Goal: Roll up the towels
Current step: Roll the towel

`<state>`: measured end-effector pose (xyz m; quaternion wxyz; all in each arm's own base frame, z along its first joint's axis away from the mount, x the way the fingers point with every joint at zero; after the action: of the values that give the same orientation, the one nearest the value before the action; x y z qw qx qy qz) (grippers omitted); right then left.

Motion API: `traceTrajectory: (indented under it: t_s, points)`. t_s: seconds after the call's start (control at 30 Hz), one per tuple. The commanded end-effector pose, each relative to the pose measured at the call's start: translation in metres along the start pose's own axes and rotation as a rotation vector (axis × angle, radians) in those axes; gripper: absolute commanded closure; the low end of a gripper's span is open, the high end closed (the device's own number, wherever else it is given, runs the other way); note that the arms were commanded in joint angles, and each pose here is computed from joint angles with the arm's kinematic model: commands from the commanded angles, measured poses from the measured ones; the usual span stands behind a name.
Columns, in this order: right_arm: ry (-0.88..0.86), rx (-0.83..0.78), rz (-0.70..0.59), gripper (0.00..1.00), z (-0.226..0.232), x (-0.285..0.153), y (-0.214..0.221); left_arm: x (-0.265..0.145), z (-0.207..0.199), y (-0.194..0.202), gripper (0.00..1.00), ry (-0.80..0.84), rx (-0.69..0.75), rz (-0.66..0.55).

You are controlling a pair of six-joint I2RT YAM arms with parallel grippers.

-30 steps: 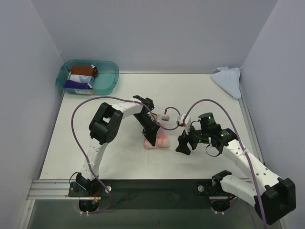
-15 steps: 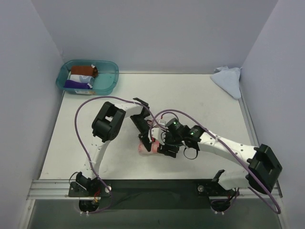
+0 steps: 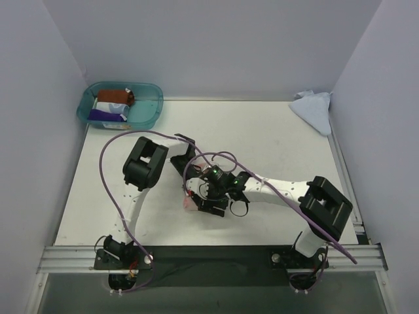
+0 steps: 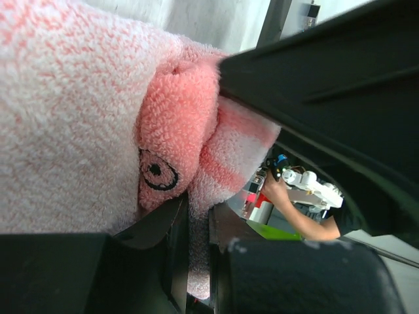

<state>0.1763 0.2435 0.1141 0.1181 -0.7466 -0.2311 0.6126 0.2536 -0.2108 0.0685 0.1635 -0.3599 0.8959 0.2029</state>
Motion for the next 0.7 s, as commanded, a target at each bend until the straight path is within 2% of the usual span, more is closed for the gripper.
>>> traceTrajectory:
  t_s: [0.0, 0.07, 0.1, 0.2, 0.27, 0.37, 0.4, 0.5, 0.67]
  points:
    - [0.062, -0.001, -0.043, 0.4, -0.017, 0.008, -0.017, 0.002, 0.05, -0.006, 1.0, -0.187, 0.121, 0.038]
    - [0.048, 0.002, -0.059, 0.44, -0.016, 0.014, -0.018, 0.002, 0.051, -0.004, 1.0, -0.185, 0.12, 0.04]
    - [0.032, 0.013, -0.057, 0.51, -0.015, 0.018, -0.017, 0.001, 0.052, -0.003, 1.0, -0.185, 0.119, 0.04]
    - [0.007, 0.03, -0.06, 0.56, -0.012, 0.024, -0.016, 0.0, 0.053, -0.003, 0.99, -0.179, 0.118, 0.034]
    - [0.029, 0.037, -0.051, 0.54, -0.013, 0.022, -0.015, -0.001, 0.053, -0.003, 0.99, -0.182, 0.127, 0.033]
    - [0.069, 0.029, -0.057, 0.44, -0.015, 0.007, -0.018, -0.002, 0.052, -0.003, 0.99, -0.185, 0.132, 0.035]
    - [0.049, 0.022, -0.044, 0.38, -0.014, -0.002, -0.019, -0.002, 0.052, -0.004, 0.99, -0.185, 0.133, 0.035]
    - [0.048, -0.041, 0.001, 0.34, -0.016, -0.015, -0.034, -0.002, 0.053, -0.005, 0.99, -0.183, 0.13, 0.043]
    - [0.003, -0.055, 0.0, 0.36, -0.014, -0.004, -0.038, -0.003, 0.053, -0.004, 0.98, -0.182, 0.132, 0.053]
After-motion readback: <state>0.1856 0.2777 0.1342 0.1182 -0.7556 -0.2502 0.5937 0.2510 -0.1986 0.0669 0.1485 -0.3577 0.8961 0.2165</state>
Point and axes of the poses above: each gripper's point midway between its finger pads, its own x axis out along the fingers, its own z axis along the line the jaws close on, y = z × x, the point moved 9 cm from there along -x, back along the fingers, and after that the axes turned 15 degrees about -x, right-handed, at the moved point
